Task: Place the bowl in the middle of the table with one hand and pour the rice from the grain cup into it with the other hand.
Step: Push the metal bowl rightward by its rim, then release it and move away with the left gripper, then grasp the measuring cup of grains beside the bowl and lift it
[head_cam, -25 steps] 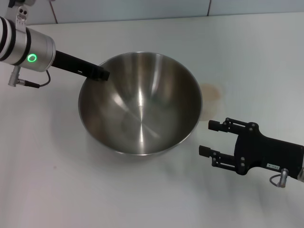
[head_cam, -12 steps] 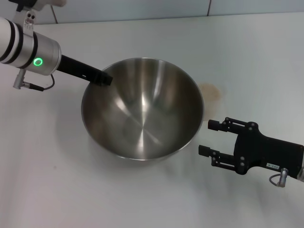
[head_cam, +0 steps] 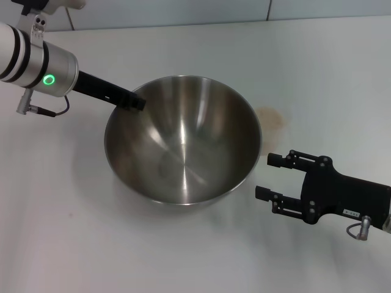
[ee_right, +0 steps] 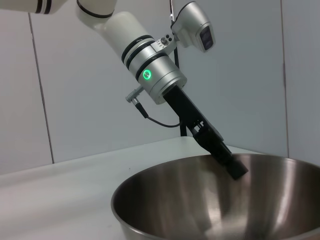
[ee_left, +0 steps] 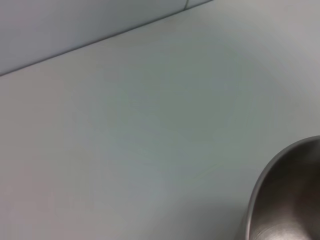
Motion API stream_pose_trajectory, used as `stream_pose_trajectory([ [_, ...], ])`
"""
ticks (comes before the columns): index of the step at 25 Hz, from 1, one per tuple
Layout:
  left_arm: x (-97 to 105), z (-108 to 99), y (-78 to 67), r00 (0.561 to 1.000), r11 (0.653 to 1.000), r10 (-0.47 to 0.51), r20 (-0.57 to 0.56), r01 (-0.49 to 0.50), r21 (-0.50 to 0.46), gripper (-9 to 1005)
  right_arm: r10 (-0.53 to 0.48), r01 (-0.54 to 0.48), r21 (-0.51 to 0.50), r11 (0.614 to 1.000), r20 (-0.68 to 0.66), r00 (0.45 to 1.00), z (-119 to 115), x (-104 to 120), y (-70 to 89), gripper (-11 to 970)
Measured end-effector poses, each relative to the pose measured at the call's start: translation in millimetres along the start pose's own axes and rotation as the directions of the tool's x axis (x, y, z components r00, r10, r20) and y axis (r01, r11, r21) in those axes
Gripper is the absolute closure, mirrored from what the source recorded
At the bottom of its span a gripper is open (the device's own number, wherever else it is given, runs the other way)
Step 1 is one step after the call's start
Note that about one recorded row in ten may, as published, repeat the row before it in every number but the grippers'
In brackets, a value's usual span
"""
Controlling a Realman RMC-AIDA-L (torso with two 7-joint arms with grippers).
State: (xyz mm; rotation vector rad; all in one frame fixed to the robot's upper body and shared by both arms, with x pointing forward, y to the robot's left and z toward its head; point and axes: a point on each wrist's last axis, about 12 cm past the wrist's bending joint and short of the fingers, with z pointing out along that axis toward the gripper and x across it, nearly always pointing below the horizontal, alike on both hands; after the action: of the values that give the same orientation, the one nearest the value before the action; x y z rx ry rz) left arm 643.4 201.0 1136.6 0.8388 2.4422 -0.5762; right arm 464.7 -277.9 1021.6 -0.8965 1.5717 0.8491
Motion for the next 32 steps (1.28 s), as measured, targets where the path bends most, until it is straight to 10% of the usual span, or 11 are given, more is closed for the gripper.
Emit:
stream_pose_trajectory([
  [19,2.8,-43.1,12.4,0.973,1.000,-0.011,0.231,0.012,-0.003,434,0.002,-0.002,0.007,1.000,0.002,1.000,-0.6,0.1,-0.3,273],
  [26,45.6,-96.3,30.6,0.815,0.999,-0.008,0.580,-0.024,0.047,183,-0.002,0.002,0.014,1.000,0.001,1.000,0.1,-0.7,-2.3,272],
  [32,108.6,-124.5,38.0,0.673,0.990,-0.024,0.739,-0.085,0.110,183,-0.004,0.004,0.017,1.000,0.002,1.000,-0.1,-1.0,-3.0,273],
])
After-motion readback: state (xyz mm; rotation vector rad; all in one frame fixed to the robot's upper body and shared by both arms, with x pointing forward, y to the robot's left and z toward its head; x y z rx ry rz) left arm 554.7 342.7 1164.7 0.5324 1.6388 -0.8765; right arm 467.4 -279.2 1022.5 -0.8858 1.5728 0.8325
